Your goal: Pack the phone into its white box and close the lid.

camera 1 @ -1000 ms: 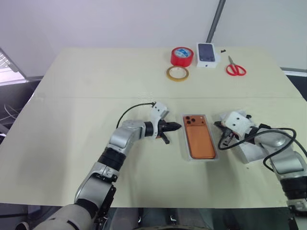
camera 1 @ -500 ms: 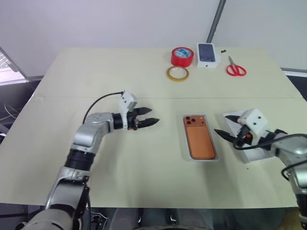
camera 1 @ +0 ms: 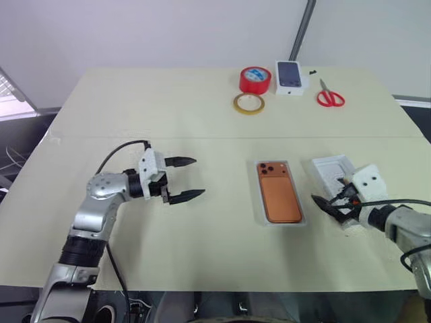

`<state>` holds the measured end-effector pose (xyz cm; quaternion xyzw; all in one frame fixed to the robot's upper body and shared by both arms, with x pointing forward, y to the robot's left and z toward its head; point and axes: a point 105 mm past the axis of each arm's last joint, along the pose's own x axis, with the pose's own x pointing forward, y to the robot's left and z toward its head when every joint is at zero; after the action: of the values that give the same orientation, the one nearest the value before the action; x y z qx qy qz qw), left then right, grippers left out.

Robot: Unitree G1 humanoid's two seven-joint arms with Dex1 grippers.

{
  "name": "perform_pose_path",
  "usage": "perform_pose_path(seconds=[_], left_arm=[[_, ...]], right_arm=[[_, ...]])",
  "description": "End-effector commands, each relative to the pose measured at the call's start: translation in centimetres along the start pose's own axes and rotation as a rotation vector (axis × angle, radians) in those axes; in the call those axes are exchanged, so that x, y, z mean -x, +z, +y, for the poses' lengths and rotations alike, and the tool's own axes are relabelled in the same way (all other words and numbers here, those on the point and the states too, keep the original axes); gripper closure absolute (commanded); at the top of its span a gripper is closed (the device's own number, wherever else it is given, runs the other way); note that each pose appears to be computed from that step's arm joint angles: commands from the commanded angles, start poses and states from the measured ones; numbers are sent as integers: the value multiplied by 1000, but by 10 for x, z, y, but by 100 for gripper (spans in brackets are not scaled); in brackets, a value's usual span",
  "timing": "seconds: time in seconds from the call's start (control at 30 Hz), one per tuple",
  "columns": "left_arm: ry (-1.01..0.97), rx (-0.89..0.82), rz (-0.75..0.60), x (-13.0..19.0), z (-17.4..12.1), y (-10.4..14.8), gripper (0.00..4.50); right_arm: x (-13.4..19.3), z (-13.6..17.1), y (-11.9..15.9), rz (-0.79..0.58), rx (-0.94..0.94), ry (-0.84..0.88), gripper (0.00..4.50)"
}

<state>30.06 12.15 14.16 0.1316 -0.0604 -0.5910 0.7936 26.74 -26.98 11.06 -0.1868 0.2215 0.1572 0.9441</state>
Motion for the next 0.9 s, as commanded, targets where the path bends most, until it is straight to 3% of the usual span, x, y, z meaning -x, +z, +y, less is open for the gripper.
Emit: perform_pose_path(seconds=[0.03, 0.2, 0.53, 0.9], left_arm=[[-54, -73, -40, 4, -6, 14, 4], [-153, -76, -8, 15, -22, 7, 4], [-191, -48, -23, 12, -32, 5, 4], [-191, -48, -32, 8, -39, 4, 4]], right_arm=[[2, 1, 13, 35, 4, 12, 1], [10, -13, 4, 223, -94, -22, 1], [7, -9, 23, 339, -266, 38, 1], [0, 12, 15, 404, -214, 95, 1]])
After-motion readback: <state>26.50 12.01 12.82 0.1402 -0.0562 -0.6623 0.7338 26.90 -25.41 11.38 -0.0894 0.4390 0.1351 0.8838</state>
